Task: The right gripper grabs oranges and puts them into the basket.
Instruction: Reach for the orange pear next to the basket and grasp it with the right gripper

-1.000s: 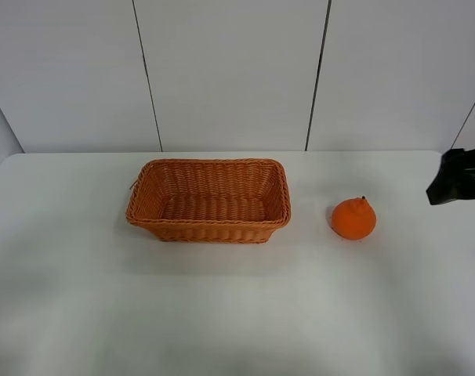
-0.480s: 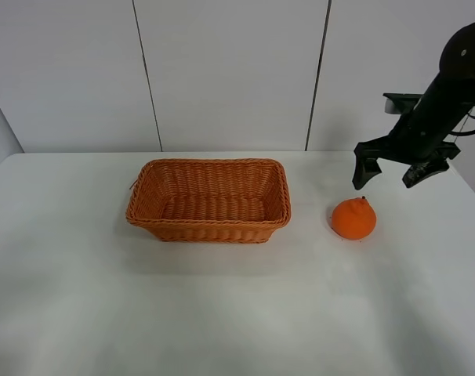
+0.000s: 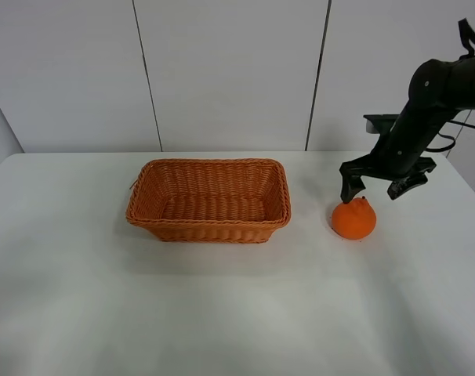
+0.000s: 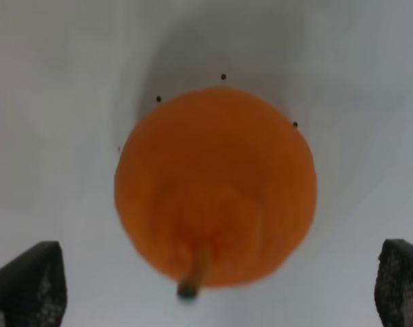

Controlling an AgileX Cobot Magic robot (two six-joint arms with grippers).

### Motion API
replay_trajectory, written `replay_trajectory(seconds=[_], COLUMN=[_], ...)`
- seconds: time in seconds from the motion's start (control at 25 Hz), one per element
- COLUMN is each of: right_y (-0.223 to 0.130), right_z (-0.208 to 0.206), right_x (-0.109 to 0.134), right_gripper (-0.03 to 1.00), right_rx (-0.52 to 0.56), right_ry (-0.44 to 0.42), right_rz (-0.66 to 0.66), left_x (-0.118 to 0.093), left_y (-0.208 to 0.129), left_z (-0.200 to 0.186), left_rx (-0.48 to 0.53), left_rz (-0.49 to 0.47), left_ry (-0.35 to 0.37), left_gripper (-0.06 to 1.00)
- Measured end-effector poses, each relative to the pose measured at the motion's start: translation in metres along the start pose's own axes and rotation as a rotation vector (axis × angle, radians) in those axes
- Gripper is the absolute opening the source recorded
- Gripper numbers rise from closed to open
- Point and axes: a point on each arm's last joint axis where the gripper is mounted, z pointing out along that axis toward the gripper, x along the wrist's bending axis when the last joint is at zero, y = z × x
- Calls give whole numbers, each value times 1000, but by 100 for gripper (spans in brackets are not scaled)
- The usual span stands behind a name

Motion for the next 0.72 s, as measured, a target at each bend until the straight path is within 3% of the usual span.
replay_trajectory(seconds=[0.32, 0.48, 0.56, 0.72], right_y=[2, 1, 1, 1], right_z=[58, 65, 65, 64], right_x=[-5, -5, -4, -4], right_gripper=[69, 66, 56, 19], right_rx=[55, 70, 69, 76], right_ry=[1, 13, 16, 21], right_rz=[18, 31, 33, 36], left_x=[0, 0, 0, 0], left_y=[0, 0, 0, 0], left_z=[0, 0, 0, 0], left_rx=[0, 0, 0, 0], left_rz=[0, 0, 0, 0], left_ry=[0, 0, 0, 0], left_gripper=[88, 88, 88, 88])
